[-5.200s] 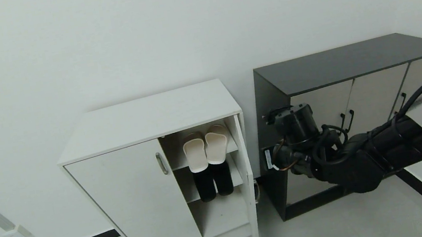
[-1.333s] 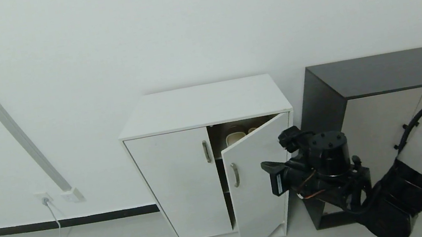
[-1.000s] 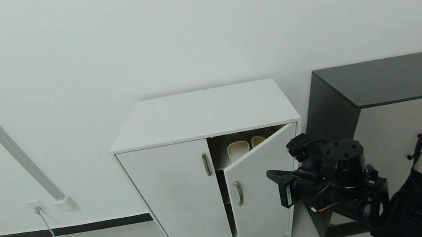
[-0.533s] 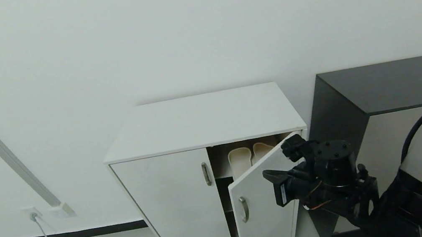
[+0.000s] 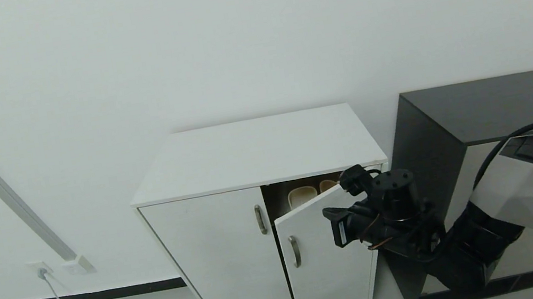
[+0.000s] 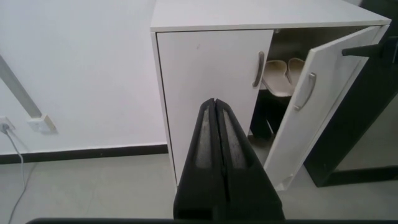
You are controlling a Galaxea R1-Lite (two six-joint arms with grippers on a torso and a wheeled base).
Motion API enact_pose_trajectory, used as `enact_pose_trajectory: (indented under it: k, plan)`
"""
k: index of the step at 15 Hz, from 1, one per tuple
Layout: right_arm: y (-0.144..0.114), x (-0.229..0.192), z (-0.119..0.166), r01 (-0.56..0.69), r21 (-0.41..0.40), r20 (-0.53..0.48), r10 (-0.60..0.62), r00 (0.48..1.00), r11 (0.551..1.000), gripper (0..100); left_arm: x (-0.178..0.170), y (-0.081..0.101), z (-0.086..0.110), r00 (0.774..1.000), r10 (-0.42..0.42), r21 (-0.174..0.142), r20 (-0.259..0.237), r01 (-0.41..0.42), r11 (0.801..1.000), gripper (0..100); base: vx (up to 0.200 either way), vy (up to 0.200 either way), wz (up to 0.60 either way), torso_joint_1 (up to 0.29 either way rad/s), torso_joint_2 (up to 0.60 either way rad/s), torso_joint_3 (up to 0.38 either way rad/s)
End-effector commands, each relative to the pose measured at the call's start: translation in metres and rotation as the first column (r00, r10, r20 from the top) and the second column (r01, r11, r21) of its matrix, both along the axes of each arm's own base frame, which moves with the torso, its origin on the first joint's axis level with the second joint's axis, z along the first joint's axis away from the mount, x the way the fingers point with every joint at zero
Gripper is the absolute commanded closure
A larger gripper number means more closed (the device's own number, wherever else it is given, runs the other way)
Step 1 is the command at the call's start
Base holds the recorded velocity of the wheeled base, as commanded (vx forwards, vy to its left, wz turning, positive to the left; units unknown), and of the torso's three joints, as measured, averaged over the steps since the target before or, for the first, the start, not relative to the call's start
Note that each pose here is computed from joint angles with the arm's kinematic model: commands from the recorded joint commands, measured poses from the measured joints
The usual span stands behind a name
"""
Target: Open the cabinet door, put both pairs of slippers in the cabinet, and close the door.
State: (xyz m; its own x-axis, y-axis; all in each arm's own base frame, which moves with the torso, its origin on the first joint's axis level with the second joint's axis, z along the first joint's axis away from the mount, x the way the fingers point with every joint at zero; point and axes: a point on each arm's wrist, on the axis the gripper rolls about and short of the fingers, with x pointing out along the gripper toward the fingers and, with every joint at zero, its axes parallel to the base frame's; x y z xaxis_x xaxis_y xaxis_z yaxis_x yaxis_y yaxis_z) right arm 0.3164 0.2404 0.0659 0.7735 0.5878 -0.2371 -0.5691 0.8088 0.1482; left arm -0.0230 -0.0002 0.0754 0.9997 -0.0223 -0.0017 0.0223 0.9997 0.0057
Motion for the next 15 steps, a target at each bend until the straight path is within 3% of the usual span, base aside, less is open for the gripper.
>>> enact_pose_trajectory:
  k: [1,15]
  plan:
    - [0.004,0.013,-0.003,0.012,0.005,0.006,-0.012,1.0,1.0,100,0.0,0.0,0.0,1.0,-0.001,0.0,-0.001,0.001,1.0,100,0.0,0.0,0.0,0.0,0.0,0.0]
    - [0.007,0.056,0.002,0.065,0.015,0.02,-0.065,0.998,0.998,100,0.0,0.0,0.0,1.0,-0.001,0.0,-0.001,0.001,1.0,100,0.0,0.0,0.0,0.0,0.0,0.0]
